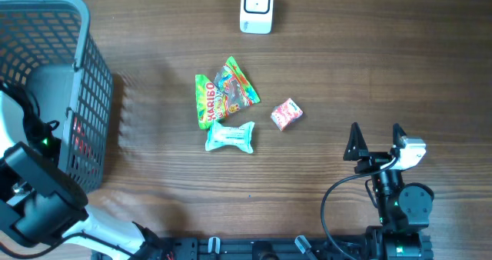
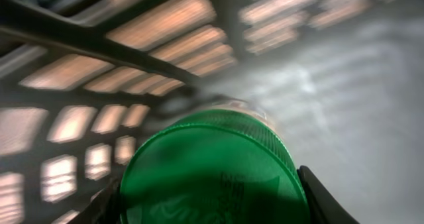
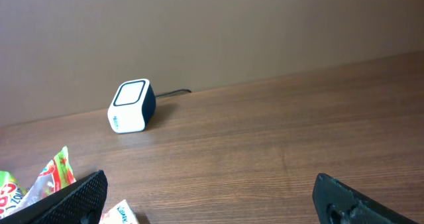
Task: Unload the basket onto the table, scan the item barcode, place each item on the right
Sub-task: 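Reach the left gripper into the basket and grasp the green-capped jar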
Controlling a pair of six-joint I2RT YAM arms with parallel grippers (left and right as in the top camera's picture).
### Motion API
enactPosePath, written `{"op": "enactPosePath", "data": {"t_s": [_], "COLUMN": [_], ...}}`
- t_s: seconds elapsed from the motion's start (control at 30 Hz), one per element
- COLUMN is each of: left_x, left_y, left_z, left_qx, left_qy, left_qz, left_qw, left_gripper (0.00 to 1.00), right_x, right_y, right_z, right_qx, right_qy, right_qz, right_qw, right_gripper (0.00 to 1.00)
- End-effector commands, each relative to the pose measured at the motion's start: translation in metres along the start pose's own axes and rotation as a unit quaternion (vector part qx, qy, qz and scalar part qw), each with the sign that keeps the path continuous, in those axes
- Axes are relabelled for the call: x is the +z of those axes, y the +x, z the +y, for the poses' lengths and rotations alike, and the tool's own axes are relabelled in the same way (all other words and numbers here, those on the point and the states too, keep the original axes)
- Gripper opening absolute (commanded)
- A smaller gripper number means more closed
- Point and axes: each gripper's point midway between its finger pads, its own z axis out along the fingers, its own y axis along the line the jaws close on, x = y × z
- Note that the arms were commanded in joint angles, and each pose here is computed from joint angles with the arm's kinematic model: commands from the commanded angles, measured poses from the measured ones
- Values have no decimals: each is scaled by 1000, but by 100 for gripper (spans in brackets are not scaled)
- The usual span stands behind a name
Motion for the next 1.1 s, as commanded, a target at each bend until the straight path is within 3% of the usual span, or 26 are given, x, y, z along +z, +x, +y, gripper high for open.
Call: {"op": "enactPosePath", "data": {"t_s": [0.0,0.17,0.27,0.37,0.43,0.53,0.63,0.7,0.87,1.07], "left_x": [-11,-33,-45,-45,-45,-45,-46,-49,-81,-77], "left_y": [25,51,60,61,61,62,62,63,73,72], "left_z": [-51,-100,-119,-119,-118,-118,-119,-122,-129,-124], "left_qx": [60,149,213,286,330,417,484,521,613,625], "left_qy": [98,214,265,270,273,276,279,286,337,324], "left_qz": [47,81,77,59,46,23,1,-14,-32,-32], "left_qw": [992,962,937,918,903,866,829,804,714,710], "left_gripper": [48,51,61,77,80,82,99,100,100,100], "right_x": [0,0,0,0,0,0,0,0,0,0], "right_y": [0,0,0,0,0,0,0,0,0,0], "right_z": [-1,-1,-1,-1,-1,-1,-1,-1,-1,-1], "right_qx": [0,1,1,1,1,1,1,1,1,1], "right_qy": [3,3,3,3,3,3,3,3,3,3], "right_qz": [-1,-1,-1,-1,-1,-1,-1,-1,-1,-1], "right_qw": [1000,1000,1000,1000,1000,1000,1000,1000,1000,1000], "right_gripper": [100,100,100,100,100,100,100,100,100,100]}}
